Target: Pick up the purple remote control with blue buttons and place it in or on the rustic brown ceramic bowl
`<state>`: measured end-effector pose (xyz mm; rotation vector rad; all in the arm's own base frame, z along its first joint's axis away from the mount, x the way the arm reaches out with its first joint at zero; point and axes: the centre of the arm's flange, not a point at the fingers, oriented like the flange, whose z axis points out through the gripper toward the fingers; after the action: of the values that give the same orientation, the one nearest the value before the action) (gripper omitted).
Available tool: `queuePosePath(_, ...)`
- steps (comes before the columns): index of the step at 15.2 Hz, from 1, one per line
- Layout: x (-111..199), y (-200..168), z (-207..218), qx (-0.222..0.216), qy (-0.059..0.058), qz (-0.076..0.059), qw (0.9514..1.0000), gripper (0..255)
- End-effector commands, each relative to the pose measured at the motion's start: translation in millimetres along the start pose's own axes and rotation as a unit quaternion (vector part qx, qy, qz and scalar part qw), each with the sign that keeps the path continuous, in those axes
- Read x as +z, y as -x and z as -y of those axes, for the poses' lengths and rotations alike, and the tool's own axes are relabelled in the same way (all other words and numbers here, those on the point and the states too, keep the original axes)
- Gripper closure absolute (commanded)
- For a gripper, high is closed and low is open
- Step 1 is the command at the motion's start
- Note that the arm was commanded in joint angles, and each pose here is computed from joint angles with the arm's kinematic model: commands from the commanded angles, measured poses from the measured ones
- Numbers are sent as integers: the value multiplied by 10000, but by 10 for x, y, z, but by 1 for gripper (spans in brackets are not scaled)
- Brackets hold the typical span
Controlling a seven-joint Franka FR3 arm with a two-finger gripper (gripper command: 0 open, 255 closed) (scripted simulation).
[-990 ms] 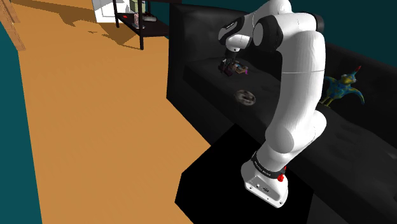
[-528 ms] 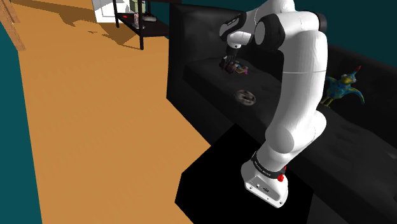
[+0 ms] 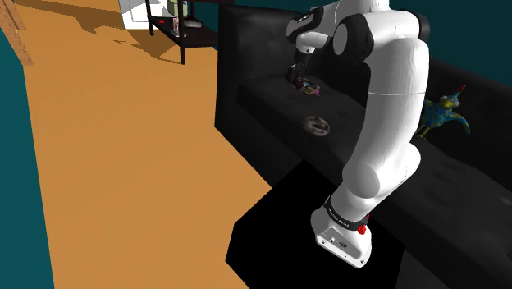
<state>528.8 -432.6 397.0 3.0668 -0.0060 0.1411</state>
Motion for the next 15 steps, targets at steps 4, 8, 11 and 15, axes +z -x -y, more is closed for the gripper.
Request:
queuePosePath(4,-255,-28,-22,0,0,1,10000,255)
queuePosePath(8,-465,-48,-37,0,0,1,10000,255)
queuePosePath(11,-611,-61,-47,0,0,1,10000,255)
queuePosePath(15,-687,369,250,0,0,1,10000,255)
